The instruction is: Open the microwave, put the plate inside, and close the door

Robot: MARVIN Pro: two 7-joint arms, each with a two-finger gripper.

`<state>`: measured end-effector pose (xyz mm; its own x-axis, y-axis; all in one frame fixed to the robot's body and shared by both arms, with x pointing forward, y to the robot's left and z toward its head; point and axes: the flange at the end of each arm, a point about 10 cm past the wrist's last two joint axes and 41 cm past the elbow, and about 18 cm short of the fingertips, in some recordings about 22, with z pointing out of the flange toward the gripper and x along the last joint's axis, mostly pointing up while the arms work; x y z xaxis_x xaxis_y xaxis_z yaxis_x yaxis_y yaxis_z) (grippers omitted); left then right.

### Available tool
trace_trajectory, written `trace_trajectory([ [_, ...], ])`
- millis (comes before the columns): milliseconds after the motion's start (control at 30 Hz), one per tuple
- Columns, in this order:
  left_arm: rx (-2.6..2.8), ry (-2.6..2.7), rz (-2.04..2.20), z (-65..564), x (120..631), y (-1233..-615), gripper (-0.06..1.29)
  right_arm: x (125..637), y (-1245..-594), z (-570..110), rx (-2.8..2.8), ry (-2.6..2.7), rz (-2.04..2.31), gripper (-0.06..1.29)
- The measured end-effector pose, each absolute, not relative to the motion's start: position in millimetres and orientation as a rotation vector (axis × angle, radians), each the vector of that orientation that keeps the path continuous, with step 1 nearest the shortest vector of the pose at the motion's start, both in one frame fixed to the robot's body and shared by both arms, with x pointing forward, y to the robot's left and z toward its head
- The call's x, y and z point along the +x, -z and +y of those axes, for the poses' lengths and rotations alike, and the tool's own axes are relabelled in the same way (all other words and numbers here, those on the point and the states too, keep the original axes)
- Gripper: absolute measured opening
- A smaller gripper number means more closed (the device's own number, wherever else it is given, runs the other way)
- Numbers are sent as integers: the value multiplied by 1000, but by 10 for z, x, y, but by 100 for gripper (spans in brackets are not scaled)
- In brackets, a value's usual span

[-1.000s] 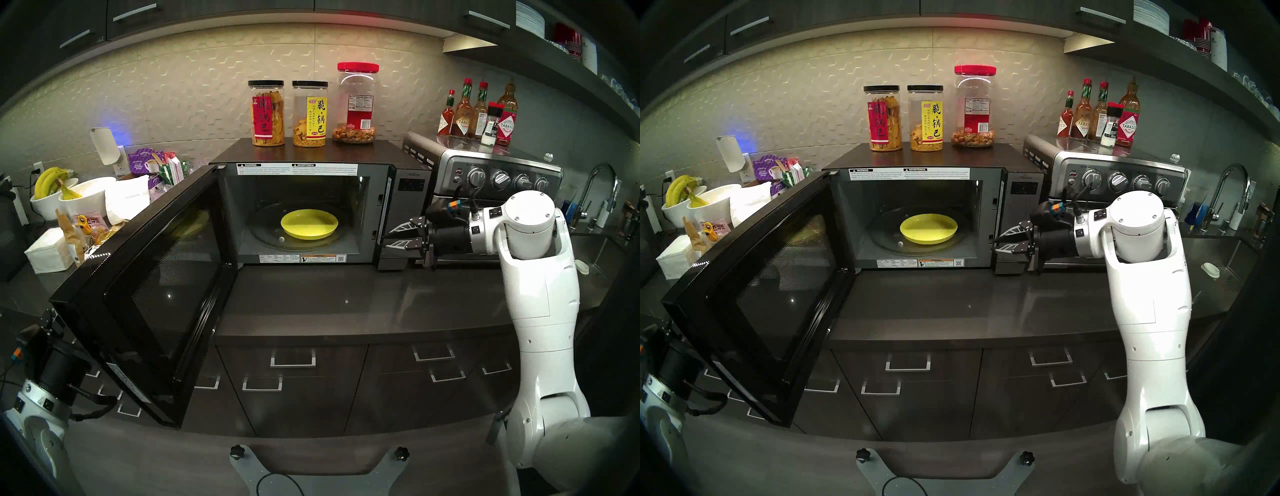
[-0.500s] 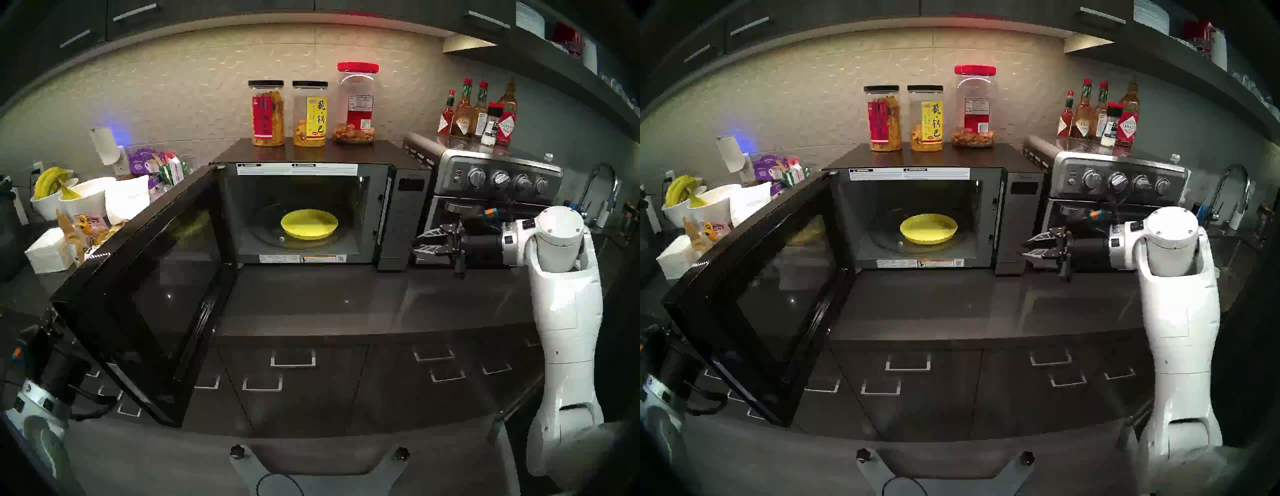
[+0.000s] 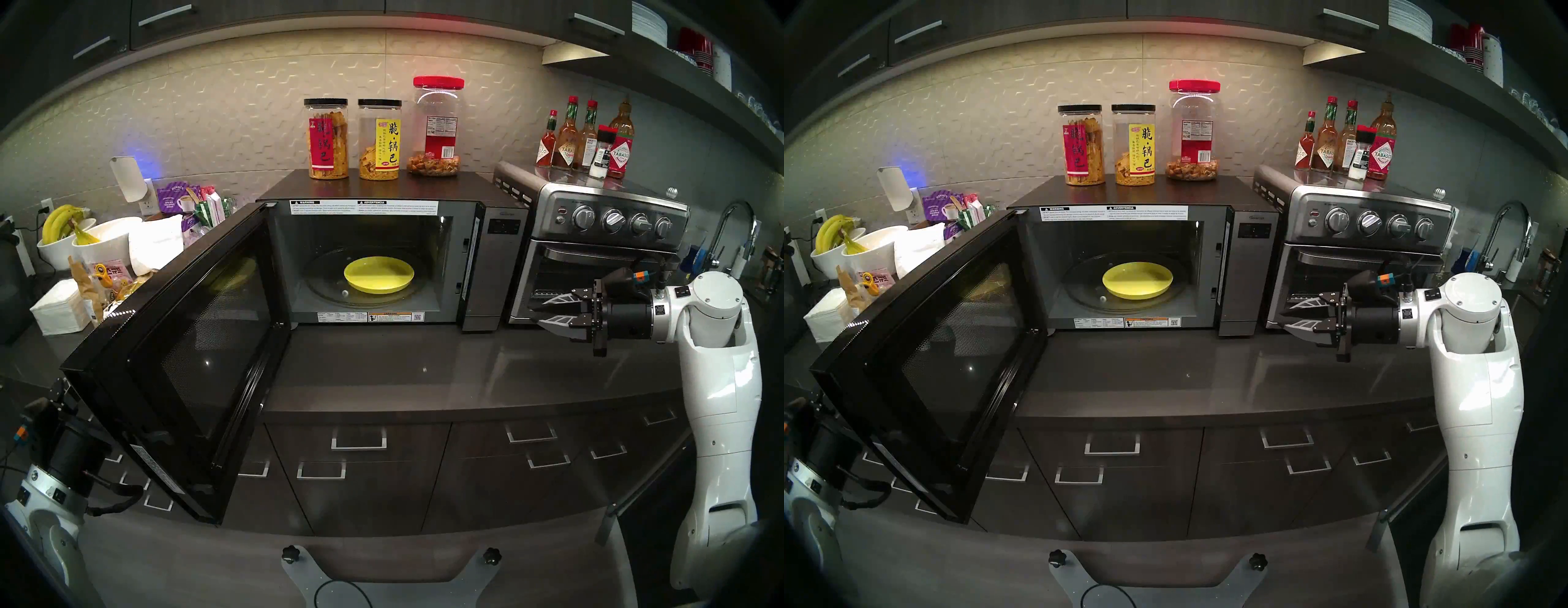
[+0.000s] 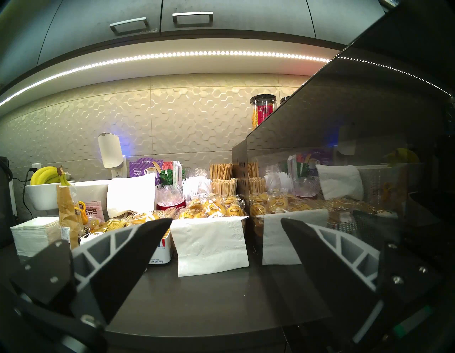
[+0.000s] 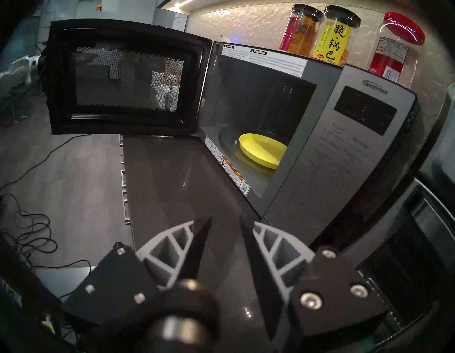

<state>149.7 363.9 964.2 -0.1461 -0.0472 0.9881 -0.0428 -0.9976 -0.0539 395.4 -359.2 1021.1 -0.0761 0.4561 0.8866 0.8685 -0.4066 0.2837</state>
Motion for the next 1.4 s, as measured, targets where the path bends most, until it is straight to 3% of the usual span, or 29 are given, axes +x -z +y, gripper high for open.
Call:
trace_trajectory([
  [367, -2052, 2374, 108, 3639, 1497, -9642, 127, 3871, -10126, -3814, -1827, 1481, -1400, 50],
  [500, -2052, 2374, 108, 3639, 1497, -9642, 127, 3865, -10084, -3872, -1832, 1479, -1383, 57],
  [600, -2052, 2374, 108, 3639, 1497, -9642, 127, 3871, -10058, -3905, -1834, 1479, -1368, 75],
  [900, -2052, 2374, 108, 3639, 1497, -9642, 127, 3906, -9990, -3976, -1841, 1473, -1324, 85],
  [1000, -2052, 2374, 108, 3639, 1497, -9642, 127, 3912, -9981, -3990, -1841, 1473, -1315, 97],
  [1100, -2052, 2374, 108, 3639, 1497, -9643, 127, 3915, -9989, -3995, -1841, 1472, -1306, 119],
  [1400, -2052, 2374, 108, 3639, 1497, -9643, 127, 3935, -9988, -4015, -1849, 1459, -1272, 119],
])
